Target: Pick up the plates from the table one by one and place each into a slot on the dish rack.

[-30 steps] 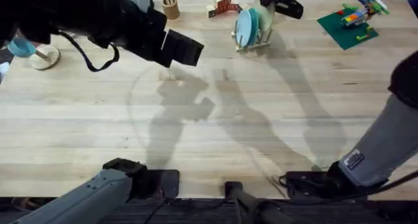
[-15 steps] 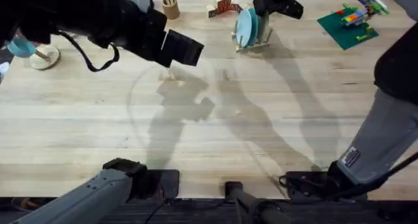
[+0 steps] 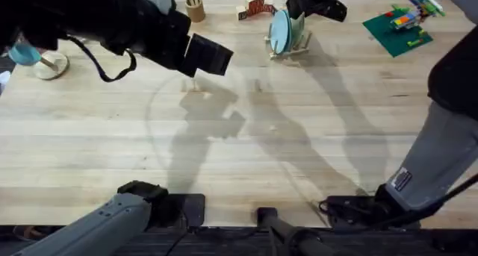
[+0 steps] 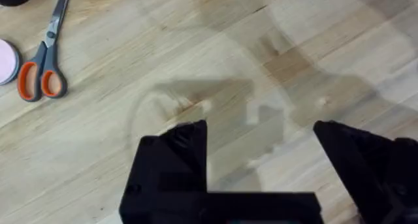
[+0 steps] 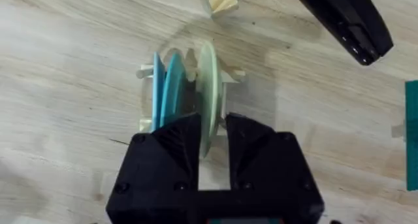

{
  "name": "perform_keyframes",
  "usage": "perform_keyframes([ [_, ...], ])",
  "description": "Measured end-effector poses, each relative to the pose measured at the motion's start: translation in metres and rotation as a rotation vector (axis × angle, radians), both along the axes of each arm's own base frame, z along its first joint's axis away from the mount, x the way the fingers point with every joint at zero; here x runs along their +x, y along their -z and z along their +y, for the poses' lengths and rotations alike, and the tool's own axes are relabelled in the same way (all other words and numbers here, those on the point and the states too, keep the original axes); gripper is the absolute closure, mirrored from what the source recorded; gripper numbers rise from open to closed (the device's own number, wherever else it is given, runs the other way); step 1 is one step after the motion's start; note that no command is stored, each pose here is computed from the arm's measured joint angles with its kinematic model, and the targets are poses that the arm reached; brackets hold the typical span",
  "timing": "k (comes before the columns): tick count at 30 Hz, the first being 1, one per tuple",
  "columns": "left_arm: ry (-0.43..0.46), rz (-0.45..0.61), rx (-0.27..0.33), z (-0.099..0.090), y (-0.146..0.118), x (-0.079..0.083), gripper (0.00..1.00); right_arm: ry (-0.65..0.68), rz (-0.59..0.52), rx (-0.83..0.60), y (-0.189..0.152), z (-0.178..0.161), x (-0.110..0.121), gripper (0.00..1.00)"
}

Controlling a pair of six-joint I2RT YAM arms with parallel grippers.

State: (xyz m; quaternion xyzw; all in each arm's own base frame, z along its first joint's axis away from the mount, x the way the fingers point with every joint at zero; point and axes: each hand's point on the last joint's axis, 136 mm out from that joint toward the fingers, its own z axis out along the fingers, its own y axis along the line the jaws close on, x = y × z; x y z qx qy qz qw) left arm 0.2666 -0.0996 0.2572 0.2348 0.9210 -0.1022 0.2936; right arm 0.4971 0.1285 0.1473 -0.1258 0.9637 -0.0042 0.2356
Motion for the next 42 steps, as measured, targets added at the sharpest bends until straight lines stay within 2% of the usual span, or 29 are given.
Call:
perform_keyframes([
  [11,-0.004,-0.001,0.005,0.001,0.000,0.000,0.006,0.000,0.018,-0.005,-0.004,-0.001,-0.005,0.733],
  [16,-0.004,-0.001,0.006,0.001,0.000,0.000,0.006,0.000,-0.002,0.001,-0.034,-0.005,-0.018,0.686],
  [18,-0.004,-0.001,0.006,0.001,0.000,0.000,0.006,0.001,-0.032,0.010,-0.055,-0.007,-0.024,0.631],
  [21,-0.005,-0.002,0.008,0.002,0.000,0.001,0.006,0.004,-0.069,0.022,-0.087,-0.011,-0.040,0.401],
  [23,-0.006,-0.002,0.008,0.002,0.000,0.001,0.006,0.004,-0.069,0.023,-0.102,-0.015,-0.054,0.133],
  [24,-0.006,-0.002,0.008,0.002,0.000,0.001,0.008,-0.003,-0.064,0.019,-0.107,-0.016,-0.061,0.043],
  [25,-0.006,-0.002,0.008,0.002,0.000,0.001,0.007,-0.006,-0.057,0.016,-0.111,-0.017,-0.069,0.016],
  [37,-0.006,0.021,0.014,0.003,0.003,-0.004,0.006,-0.100,0.044,-0.011,-0.132,0.001,-0.144,0.005],
  [42,-0.006,0.027,0.015,0.003,0.004,-0.005,0.006,-0.098,0.035,0.012,-0.132,0.006,-0.167,0.005],
])
